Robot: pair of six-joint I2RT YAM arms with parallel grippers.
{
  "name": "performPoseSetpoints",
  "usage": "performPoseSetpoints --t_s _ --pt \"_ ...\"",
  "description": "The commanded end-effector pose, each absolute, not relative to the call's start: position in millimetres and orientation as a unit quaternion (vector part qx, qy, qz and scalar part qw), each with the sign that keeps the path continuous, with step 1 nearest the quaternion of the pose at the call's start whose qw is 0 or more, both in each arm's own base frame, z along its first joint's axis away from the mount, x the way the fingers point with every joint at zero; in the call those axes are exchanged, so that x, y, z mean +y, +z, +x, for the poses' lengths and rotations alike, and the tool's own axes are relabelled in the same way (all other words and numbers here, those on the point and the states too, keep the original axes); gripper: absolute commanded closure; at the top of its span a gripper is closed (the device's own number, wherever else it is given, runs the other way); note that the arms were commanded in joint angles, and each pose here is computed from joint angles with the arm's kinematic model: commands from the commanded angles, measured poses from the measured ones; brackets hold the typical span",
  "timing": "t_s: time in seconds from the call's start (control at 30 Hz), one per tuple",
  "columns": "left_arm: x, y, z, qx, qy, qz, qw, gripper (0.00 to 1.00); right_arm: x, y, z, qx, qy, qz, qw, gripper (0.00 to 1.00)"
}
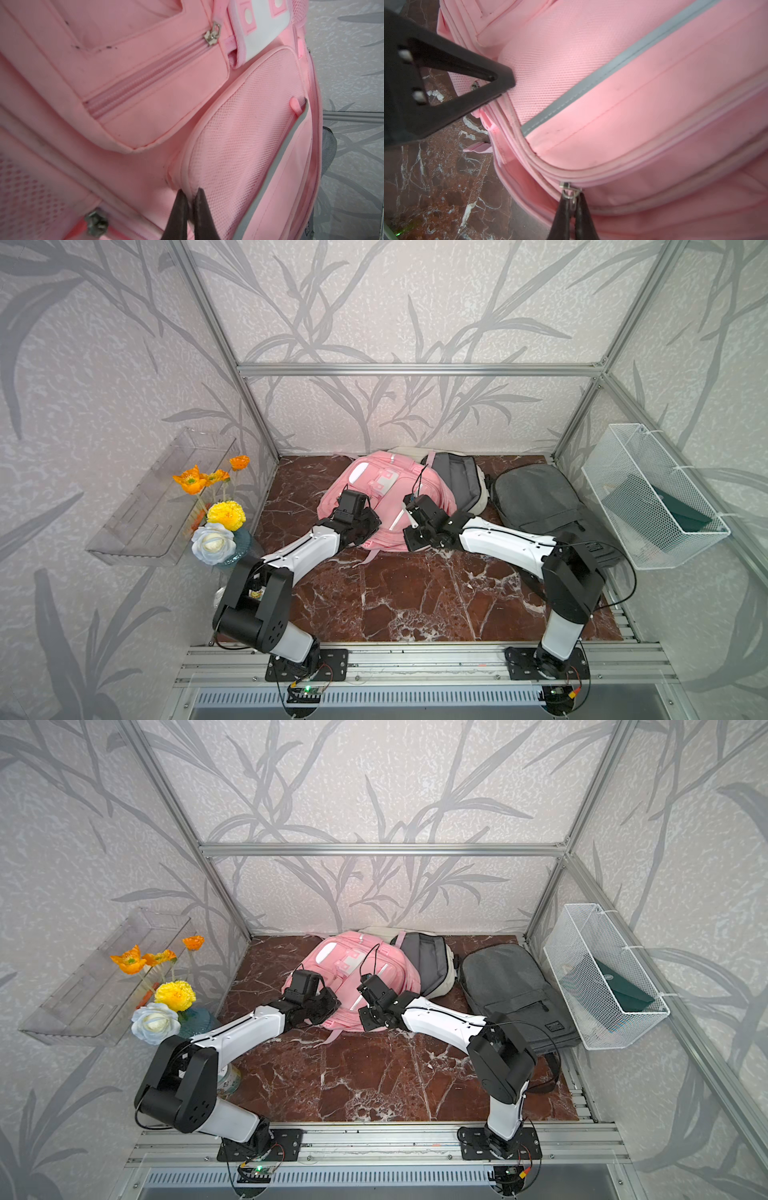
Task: Zip up the backpack
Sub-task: Zip the zipper on the backpack.
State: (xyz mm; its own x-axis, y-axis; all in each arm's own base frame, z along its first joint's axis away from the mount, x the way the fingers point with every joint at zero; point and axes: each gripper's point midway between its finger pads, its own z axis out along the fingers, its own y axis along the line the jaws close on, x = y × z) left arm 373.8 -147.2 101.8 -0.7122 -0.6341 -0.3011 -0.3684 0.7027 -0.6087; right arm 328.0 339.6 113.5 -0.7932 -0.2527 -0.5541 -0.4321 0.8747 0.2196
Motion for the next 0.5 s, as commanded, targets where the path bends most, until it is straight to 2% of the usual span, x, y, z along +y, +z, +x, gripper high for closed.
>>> performPoseSetpoints --t_s 0.0,0.27,0.47 --pt "-110 96 370 0.892 -0.193 -0.291 0.286 1.0 306 129 349 0.935 0.146 -0.161 0.28 1.0" --pt "-108 105 360 0.893 -0.194 -0.283 0.292 1.0 279 121 405 0.943 0.139 -0.121 0.276 1.0" --pt "-110 114 358 0.891 -0.206 -0.276 0.296 1.0 286 126 412 0.941 0.153 -0.13 0.271 1.0"
